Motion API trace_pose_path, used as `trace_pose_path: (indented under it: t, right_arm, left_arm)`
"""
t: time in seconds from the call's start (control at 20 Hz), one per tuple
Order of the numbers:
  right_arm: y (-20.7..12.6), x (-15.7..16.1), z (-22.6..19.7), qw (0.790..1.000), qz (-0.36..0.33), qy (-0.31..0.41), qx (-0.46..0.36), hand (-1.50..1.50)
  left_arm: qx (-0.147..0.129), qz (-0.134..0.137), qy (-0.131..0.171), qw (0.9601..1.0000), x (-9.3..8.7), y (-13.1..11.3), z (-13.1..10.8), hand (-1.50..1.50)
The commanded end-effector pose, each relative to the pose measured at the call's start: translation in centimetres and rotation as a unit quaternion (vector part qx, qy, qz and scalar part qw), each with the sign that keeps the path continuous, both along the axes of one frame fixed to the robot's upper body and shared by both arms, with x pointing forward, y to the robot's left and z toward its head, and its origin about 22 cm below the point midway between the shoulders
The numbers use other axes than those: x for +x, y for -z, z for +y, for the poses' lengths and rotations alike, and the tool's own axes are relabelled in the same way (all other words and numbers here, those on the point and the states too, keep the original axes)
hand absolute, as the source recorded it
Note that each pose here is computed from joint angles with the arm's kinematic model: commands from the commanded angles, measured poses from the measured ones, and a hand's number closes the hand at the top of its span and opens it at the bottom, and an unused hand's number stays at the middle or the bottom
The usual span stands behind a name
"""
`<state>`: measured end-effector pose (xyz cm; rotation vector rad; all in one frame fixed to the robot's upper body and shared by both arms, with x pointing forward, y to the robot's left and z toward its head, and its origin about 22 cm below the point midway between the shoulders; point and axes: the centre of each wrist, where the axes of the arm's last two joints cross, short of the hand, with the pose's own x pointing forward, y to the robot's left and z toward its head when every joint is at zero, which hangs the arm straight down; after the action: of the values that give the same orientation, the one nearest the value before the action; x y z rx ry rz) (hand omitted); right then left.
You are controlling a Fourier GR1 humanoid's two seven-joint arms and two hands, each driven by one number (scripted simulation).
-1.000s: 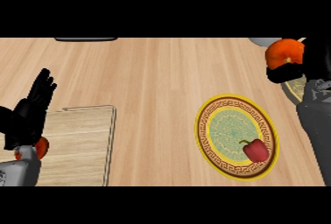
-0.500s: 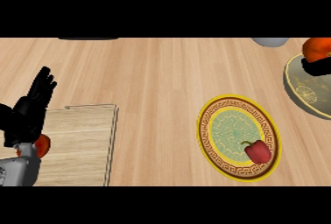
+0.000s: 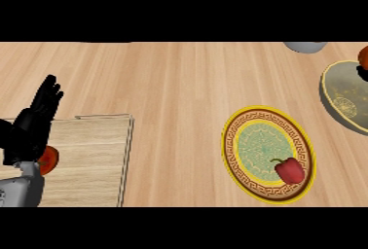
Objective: Pick the squash from the plate and place it in the bowl
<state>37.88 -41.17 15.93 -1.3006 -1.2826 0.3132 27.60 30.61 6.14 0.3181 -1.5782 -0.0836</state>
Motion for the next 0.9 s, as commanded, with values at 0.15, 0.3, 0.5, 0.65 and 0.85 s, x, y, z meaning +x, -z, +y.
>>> trace_pose_path:
  t: [0.15,0.3,0.5,0.65,0.85]
  right_arm:
    - [3.4,0.0,-4.2,1.000,-0.011,-0.002,0.002,1.50]
    - [4.4,-1.8,-6.6,0.984,0.160,0.073,0.022,1.50]
    - [4.2,-2.0,-7.8,0.984,0.153,0.043,0.077,-1.50]
    - [6.6,-2.4,-7.3,0.986,0.138,-0.005,0.092,-1.50]
    - [5.9,-3.0,-8.4,0.983,0.016,-0.014,0.183,-1.50]
  left_arm:
    - [-0.003,-0.008,0.008,0.9999,0.8,-0.4,-1.5,0.00]
    - [-0.003,-0.010,0.007,0.9999,0.0,0.2,-1.7,0.00]
    - [-0.008,-0.005,0.023,0.9997,1.1,-0.5,-0.8,0.00]
    - [-0.007,-0.003,0.016,0.9998,1.1,-0.1,-2.4,0.00]
    - [-0.002,-0.007,0.010,0.9999,0.6,0.5,-1.5,0.00]
